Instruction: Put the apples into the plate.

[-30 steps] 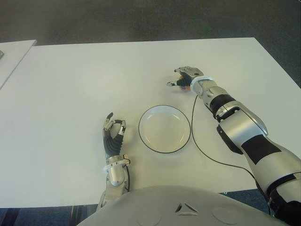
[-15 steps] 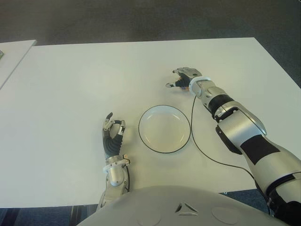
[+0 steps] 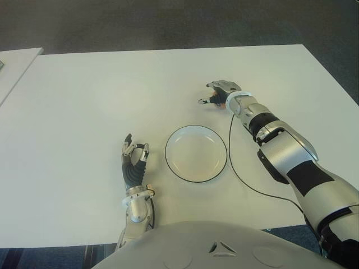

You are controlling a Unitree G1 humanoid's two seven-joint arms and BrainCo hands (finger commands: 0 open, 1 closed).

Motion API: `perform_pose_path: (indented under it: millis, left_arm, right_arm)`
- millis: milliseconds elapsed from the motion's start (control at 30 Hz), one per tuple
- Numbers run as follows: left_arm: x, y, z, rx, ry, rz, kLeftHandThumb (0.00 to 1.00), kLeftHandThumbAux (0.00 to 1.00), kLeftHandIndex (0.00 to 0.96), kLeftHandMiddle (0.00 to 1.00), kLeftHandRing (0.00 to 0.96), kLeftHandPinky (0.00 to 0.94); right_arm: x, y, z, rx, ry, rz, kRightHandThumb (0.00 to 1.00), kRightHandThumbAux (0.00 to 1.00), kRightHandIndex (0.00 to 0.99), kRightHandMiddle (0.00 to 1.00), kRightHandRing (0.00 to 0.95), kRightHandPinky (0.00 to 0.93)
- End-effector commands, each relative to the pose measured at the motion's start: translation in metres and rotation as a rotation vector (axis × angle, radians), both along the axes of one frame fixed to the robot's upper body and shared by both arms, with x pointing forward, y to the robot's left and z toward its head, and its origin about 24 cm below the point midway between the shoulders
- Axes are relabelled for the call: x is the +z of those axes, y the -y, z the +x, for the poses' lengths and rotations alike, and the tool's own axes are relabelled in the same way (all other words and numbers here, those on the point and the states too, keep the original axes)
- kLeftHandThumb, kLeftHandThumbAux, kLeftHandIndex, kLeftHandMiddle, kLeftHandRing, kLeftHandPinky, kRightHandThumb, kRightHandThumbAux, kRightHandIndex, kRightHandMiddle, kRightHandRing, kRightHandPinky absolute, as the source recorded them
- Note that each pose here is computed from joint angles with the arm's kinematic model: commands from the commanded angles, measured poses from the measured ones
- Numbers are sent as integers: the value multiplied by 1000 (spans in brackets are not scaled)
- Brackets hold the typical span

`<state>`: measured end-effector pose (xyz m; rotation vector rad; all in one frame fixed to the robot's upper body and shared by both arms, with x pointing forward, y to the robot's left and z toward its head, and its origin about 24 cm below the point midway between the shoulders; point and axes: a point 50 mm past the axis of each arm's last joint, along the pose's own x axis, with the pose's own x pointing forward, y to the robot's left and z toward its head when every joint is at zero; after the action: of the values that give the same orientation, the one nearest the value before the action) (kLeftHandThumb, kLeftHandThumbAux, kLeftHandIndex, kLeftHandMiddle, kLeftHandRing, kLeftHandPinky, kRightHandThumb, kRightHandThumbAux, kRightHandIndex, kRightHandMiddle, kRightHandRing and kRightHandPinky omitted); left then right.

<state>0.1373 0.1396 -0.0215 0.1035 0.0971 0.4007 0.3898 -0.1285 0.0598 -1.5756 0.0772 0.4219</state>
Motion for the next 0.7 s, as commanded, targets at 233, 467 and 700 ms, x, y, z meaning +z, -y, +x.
perform_pose_path:
  millis: [233, 467, 700]
  left_arm:
    - [-7, 3, -10, 6, -20, -27, 10, 518, 643, 86, 2, 16]
    - [-11, -1, -15, 10, -23, -46, 25, 528, 634, 72, 0, 1]
    - [-15, -5, -17, 6, -14, -44, 41, 547, 631, 68, 0, 0]
  right_arm:
    - [-22, 10, -11, -40, -48, 0, 176, 220, 0, 0, 0, 0]
    - [-30, 23, -16, -71, -63, -10, 177, 213, 0, 0, 0, 0]
    - [-34, 24, -19, -86, -74, -4, 168, 200, 0, 0, 0, 0]
